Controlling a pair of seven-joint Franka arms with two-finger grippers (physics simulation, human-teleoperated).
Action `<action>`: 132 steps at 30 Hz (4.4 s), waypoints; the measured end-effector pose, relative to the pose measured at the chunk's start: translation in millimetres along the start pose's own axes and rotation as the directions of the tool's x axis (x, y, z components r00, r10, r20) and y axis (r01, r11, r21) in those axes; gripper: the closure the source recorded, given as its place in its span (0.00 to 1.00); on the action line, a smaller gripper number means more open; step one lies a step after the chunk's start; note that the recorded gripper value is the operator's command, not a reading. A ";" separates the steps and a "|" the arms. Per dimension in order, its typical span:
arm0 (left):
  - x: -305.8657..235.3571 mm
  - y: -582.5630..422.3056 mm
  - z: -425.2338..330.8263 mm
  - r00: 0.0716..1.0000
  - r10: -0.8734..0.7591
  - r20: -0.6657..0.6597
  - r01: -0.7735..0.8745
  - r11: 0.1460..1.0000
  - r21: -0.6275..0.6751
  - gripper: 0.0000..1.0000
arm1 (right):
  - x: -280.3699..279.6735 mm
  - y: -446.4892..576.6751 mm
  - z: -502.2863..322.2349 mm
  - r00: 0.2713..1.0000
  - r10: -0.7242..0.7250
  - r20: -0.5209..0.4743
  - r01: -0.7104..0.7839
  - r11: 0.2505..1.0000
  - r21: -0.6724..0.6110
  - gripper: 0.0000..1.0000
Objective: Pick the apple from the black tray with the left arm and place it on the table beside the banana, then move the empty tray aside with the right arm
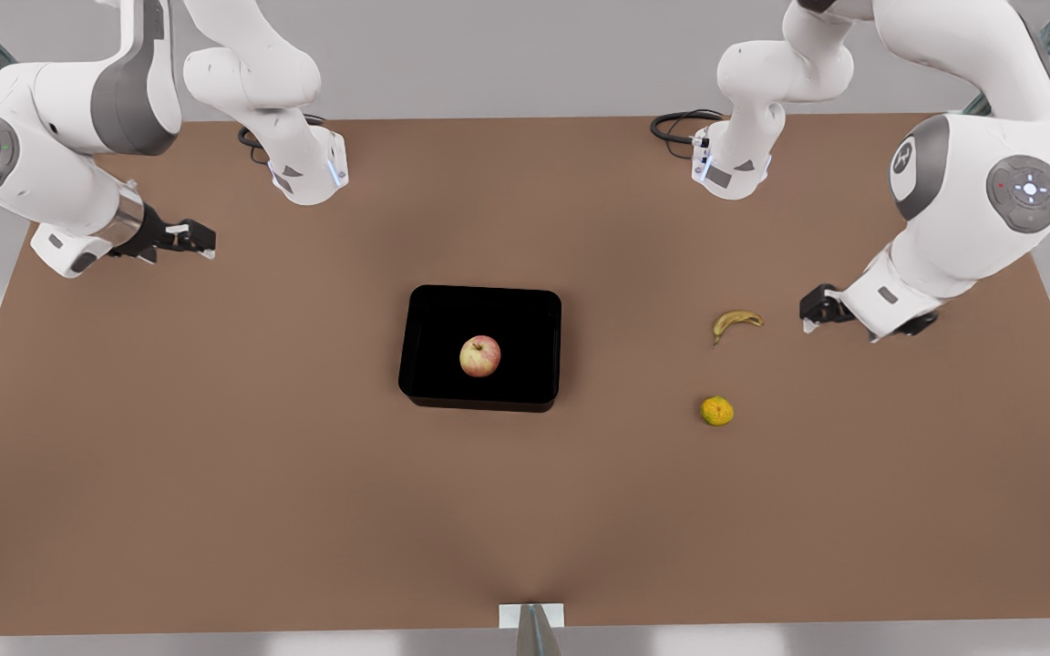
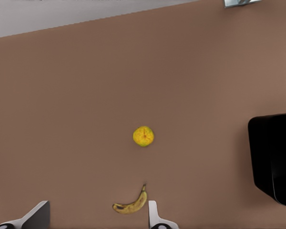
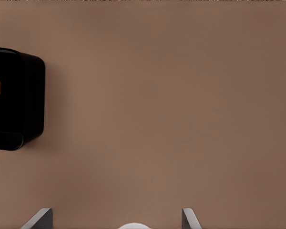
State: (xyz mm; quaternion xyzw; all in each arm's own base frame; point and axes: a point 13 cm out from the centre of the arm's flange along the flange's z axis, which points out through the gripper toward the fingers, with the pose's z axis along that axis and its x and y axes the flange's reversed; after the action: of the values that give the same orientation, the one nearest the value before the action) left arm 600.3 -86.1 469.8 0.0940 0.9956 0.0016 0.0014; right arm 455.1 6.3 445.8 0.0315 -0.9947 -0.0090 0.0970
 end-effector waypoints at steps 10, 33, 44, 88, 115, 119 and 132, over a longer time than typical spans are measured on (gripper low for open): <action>35.4 -329.7 67.3 0.909 0.413 -0.061 -0.412 0.911 0.020 0.00 | -10.3 3.9 2.3 1.000 -0.019 0.005 0.019 1.000 0.003 0.00; -0.6 -542.0 293.4 0.983 0.043 0.179 -0.033 0.998 -0.055 0.00 | -16.1 5.2 4.4 0.999 -0.032 -0.003 0.032 0.999 0.003 0.00; 19.8 -561.4 339.2 0.986 -0.012 0.167 0.023 0.998 -0.065 0.00 | -21.3 2.5 2.1 1.000 -0.031 0.000 0.031 1.000 0.004 0.00; 12.6 -525.6 370.6 0.978 -0.066 0.200 0.099 0.983 -0.156 0.19 | -26.5 5.1 5.0 0.999 -0.038 -0.009 0.038 0.999 0.003 0.00; 73.7 -121.8 360.2 0.990 -0.142 -0.001 0.139 0.967 -0.215 0.00 | 55.3 314.3 131.0 0.958 -0.202 -0.204 0.218 0.974 0.057 0.00; 69.7 -124.9 364.7 0.997 -0.076 -0.003 0.073 0.976 -0.203 0.00 | 64.5 332.6 180.4 0.967 -0.116 -0.227 0.135 0.989 0.068 0.00; 28.8 -152.2 290.2 0.996 -0.043 0.083 0.051 0.994 -0.100 0.00 | -45.6 228.4 152.9 0.905 0.392 -0.164 -0.405 0.913 -0.055 0.00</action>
State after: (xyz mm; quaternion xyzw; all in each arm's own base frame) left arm 544.4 -229.4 179.0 0.0704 0.9952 0.0485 0.0466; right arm 456.3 238.9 292.5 -0.1761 -0.9687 -0.0304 0.1724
